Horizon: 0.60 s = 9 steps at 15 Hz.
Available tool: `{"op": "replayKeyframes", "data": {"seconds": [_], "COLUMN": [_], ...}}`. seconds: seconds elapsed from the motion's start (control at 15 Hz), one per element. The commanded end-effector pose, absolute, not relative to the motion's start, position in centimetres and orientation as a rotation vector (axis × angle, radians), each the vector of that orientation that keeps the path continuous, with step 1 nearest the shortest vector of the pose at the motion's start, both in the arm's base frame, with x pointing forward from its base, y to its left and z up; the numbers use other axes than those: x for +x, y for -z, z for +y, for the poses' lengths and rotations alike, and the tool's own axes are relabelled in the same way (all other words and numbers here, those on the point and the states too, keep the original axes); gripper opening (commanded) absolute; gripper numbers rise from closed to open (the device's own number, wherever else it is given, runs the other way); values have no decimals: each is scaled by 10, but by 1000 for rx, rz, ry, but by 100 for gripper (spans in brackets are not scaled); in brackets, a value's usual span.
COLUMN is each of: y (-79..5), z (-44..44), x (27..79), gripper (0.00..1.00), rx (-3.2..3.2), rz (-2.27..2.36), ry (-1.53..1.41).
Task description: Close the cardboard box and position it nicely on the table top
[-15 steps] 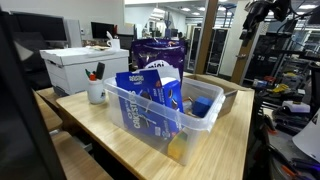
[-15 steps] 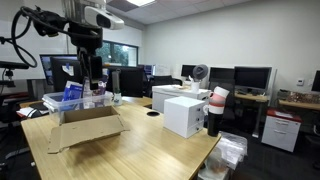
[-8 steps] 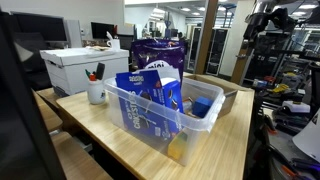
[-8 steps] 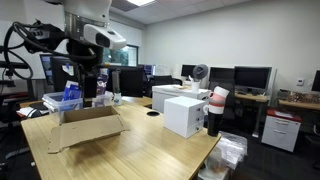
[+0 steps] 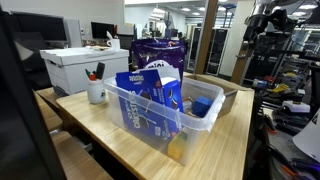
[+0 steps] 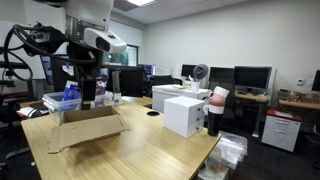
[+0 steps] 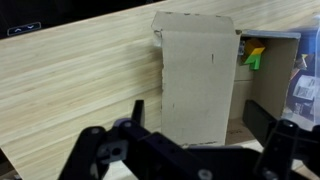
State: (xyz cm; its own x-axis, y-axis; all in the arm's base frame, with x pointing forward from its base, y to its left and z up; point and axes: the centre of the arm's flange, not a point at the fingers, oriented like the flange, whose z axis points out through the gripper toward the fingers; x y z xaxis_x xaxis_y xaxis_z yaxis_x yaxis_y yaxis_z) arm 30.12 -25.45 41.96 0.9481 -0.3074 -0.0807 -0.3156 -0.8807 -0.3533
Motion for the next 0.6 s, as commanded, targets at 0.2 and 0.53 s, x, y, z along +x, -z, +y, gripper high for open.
{"op": "replayKeyframes", "data": {"seconds": [0.2, 0.53], "y": [-360, -321], "z": [-313, -333], "x": [283, 270], "gripper": [100, 100], "rx": [-2525, -2465], "rz": [421, 293], "ry": [-83, -44]}}
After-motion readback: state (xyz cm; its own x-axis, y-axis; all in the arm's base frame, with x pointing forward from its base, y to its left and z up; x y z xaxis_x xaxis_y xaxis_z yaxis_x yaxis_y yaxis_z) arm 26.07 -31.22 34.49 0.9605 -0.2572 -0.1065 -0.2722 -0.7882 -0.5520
